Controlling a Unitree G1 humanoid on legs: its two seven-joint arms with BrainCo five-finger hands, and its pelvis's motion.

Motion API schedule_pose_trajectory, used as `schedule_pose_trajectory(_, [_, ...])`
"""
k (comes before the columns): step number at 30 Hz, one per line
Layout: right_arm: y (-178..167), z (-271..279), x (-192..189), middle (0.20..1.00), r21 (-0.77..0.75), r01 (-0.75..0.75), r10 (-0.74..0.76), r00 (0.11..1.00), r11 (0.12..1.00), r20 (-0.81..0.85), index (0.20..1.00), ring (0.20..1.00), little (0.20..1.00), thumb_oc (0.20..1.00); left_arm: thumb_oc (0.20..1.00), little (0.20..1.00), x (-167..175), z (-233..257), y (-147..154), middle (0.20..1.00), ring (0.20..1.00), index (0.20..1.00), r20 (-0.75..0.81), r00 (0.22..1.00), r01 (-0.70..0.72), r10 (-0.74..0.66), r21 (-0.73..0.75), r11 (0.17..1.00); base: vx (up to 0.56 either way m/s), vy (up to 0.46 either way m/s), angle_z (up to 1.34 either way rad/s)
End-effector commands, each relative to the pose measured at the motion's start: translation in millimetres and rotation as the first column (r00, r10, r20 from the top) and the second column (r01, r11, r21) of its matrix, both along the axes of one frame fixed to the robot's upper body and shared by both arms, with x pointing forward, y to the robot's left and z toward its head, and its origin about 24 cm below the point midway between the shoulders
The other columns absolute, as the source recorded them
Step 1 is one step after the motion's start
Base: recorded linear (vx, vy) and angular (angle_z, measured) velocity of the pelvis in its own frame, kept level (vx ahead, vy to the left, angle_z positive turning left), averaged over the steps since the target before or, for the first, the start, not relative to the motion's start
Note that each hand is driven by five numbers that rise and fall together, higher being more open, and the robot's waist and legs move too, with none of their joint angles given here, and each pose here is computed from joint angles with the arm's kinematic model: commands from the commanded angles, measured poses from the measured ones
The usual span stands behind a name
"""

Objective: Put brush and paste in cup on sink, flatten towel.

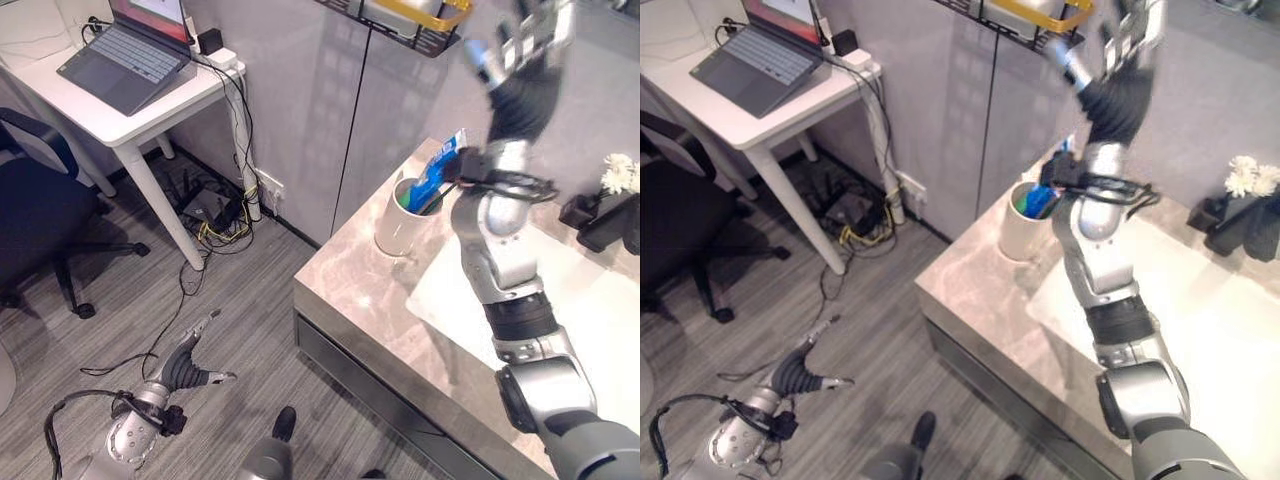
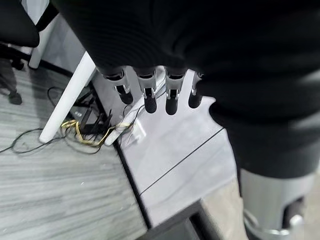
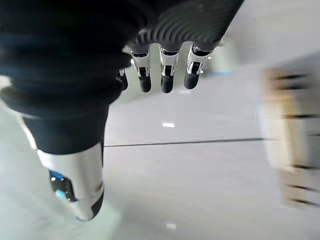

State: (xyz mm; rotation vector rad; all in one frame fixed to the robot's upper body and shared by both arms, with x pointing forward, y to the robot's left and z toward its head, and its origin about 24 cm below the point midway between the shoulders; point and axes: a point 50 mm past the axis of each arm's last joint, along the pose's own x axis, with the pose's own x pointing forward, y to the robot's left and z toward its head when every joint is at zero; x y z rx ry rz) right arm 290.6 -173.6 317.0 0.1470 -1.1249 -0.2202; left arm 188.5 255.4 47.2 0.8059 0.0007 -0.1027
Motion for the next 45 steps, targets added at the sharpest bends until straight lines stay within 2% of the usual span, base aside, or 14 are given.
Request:
schedule_pose_trajectory(1, [-12, 35, -37, 1.0, -0.005, 0.178, -0.17, 0.95, 0.984, 0.263, 1.0, 1.0, 1.0, 1.0, 1.0, 1.0, 6, 43, -5, 1.0, 1.0, 1.0, 0.208, 0.978, 0.057, -0.034, -0.11, 0.992, 0.0, 0.0, 0.0])
schedule_pose_trajectory(6, [-58, 35, -81, 1.0, -0.025, 0.679, -0.609, 0.673, 0.733, 0.421, 1.0, 1.0, 1.0, 1.0, 1.0, 1.0, 7, 86, -16, 1.0, 1.0, 1.0, 0.419, 0.906, 0.152, -0.064, -0.181, 0.972, 0.01, -0.024, -0.26])
schedule_pose_trajectory(9, [-84, 17, -94, 1.0, 0.046, 0.738, -0.698, 0.615, 0.673, 0.367, 1.0, 1.0, 1.0, 1.0, 1.0, 1.0, 8, 90, -24, 1.0, 1.0, 1.0, 0.445, 0.892, 0.193, -0.073, -0.229, 0.954, 0.03, -0.016, -0.46])
schedule_pose_trajectory(15, [-149, -32, -109, 1.0, 0.022, 0.909, -0.903, 0.411, 0.417, 0.127, 1.0, 1.0, 1.0, 1.0, 1.0, 1.0, 4, 81, -18, 1.0, 1.0, 1.0, 0.435, 0.901, 0.141, -0.009, -0.271, 0.952, 0.01, 0.017, -0.52])
schedule_pose_trajectory(17, [-169, -53, -118, 1.0, -0.014, 0.941, -0.94, 0.339, 0.339, 0.034, 1.0, 1.0, 1.0, 1.0, 0.2, 0.2, 1, 77, -13, 0.2, 0.2, 0.2, 0.425, 0.905, 0.106, 0.027, -0.286, 0.952, 0.02, -0.007, -0.48])
schedule_pose_trajectory(19, [-204, -86, -147, 1.0, -0.112, 0.983, -0.986, 0.138, 0.147, -0.09, 1.0, 1.0, 1.0, 1.0, 0.2, 0.2, -3, 72, -7, 0.2, 0.2, 0.2, 0.404, 0.913, 0.072, 0.052, -0.285, 0.956, 0.04, -0.031, -0.25])
schedule_pose_trajectory(22, [-223, -100, -161, 1.0, -0.175, 0.984, -0.99, 0.015, 0.04, -0.141, 1.0, 1.0, 1.0, 1.0, 0.2, 0.2, -4, 70, -6, 0.2, 0.2, 0.2, 0.392, 0.919, 0.069, 0.049, -0.283, 0.957, 0.02, -0.023, -0.02])
schedule_pose_trajectory(23, [-245, -125, -178, 1.0, -0.283, 0.956, -0.967, -0.137, -0.072, -0.216, 1.0, 1.0, 1.0, 1.0, 0.2, 0.2, -7, 67, -2, 0.2, 0.2, 0.2, 0.368, 0.929, 0.056, 0.045, -0.259, 0.964, 0.0, -0.034, 0.0])
schedule_pose_trajectory(26, [-262, -160, -196, 1.0, -0.324, 0.936, -0.9, -0.255, -0.138, -0.353, 1.0, 1.0, 1.0, 1.0, 0.2, 0.2, -9, 60, 1, 0.2, 0.2, 0.2, 0.331, 0.942, 0.037, 0.049, -0.247, 0.968, 0.01, -0.018, -0.02])
schedule_pose_trajectory(33, [-272, -247, -223, 1.0, -0.397, 0.914, -0.681, -0.343, -0.083, -0.647, 1.0, 1.0, 1.0, 1.0, 0.2, 0.2, -13, 42, 7, 0.2, 0.2, 0.2, 0.241, 0.967, -0.016, 0.085, -0.274, 0.961, 0.0, -0.013, -0.1])
schedule_pose_trajectory(39, [-245, -366, -260, 1.0, -0.399, 0.899, -0.154, -0.375, 0.178, -0.914, 1.0, 1.0, 1.0, 1.0, 0.2, 0.2, -10, 34, 1, 0.2, 0.2, 0.2, 0.196, 0.978, 0.001, 0.071, -0.344, 0.939, -0.03, -0.032, -0.02])
schedule_pose_trajectory(42, [-206, -416, -264, 1.0, -0.397, 0.817, 0.101, -0.476, 0.418, -0.873, 1.0, 1.0, 1.0, 1.0, 0.2, 0.2, -6, 35, -7, 0.2, 0.2, 0.2, 0.18, 0.983, 0.049, 0.022, -0.379, 0.924, 0.0, -0.01, 0.0])
schedule_pose_trajectory(44, [-198, -424, -264, 1.0, -0.363, 0.804, 0.163, -0.484, 0.471, -0.86, 1.0, 1.0, 1.0, 1.0, 0.2, 0.2, -3, 36, -8, 0.2, 0.2, 0.2, 0.179, 0.984, 0.063, 0.009, -0.394, 0.917, -0.04, -0.015, 0.0])
schedule_pose_trajectory(45, [-174, -437, -233, 1.0, -0.32, 0.675, 0.132, -0.528, 0.665, -0.839, 1.0, 1.0, 1.0, 1.0, 0.2, 0.2, 1, 37, -14, 0.2, 0.2, 0.2, 0.178, 0.984, 0.091, -0.01, -0.457, 0.885, -0.04, -0.013, 0.02])
